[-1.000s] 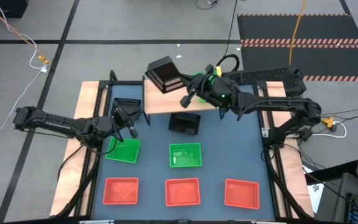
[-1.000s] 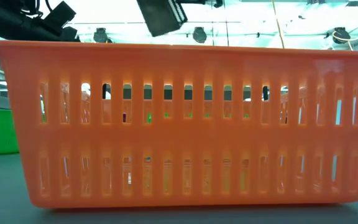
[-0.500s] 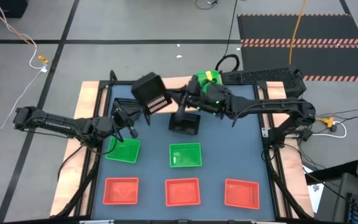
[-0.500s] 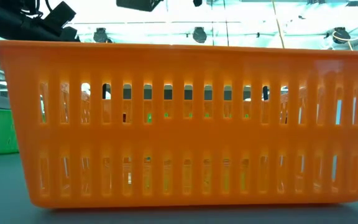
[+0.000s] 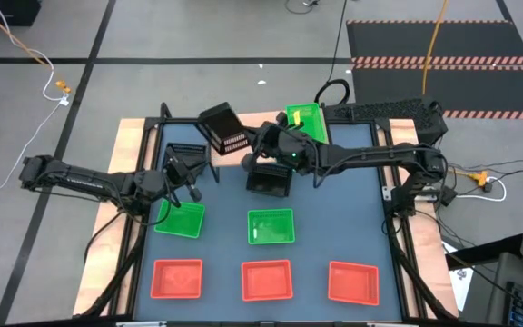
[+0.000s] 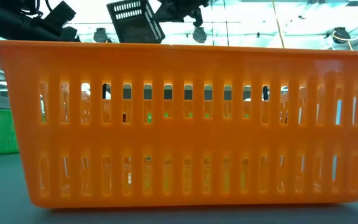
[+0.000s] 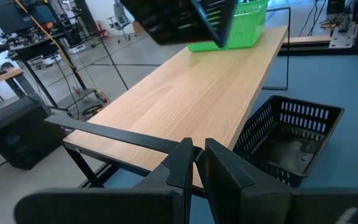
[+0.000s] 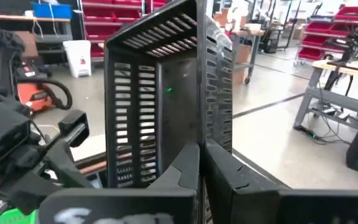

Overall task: Stack baskets on shelf by color
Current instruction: Put the top right black bin on the shelf

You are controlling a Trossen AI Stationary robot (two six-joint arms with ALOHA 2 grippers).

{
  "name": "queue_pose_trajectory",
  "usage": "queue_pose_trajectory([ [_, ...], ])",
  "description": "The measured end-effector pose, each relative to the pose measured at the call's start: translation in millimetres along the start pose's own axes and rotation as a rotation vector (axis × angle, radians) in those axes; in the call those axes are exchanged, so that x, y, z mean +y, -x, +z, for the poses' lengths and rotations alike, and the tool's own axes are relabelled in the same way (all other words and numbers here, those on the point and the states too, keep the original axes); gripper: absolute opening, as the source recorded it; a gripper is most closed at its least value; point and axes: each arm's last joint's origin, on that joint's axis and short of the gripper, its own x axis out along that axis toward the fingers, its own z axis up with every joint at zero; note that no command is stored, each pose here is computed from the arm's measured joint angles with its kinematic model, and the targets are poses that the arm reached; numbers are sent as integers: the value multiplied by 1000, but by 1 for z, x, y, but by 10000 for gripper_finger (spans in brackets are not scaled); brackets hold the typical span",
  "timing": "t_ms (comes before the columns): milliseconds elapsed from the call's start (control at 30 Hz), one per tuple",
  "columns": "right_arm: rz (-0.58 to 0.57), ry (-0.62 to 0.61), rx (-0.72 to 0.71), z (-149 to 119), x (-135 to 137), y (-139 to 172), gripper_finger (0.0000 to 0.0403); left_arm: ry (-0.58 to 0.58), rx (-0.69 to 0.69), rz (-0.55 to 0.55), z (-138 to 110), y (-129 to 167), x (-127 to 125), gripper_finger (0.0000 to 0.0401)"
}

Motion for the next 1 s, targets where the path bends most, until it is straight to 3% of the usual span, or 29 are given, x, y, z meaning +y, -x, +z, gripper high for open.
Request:
queue_pose_trajectory([
  [400, 51, -11, 139, -15, 19, 13, 0, 5, 3, 0, 0, 0, 0, 47],
  [633, 63, -35, 143, -15, 22, 14, 1, 4, 5, 0, -1, 0, 0, 47],
  [833, 240, -128, 170, -13, 21, 14, 3, 3, 7, 0, -1, 0, 0, 47],
  [1000, 223, -171, 172, -3, 14, 11, 2, 7, 6, 0, -1, 0, 0, 47],
])
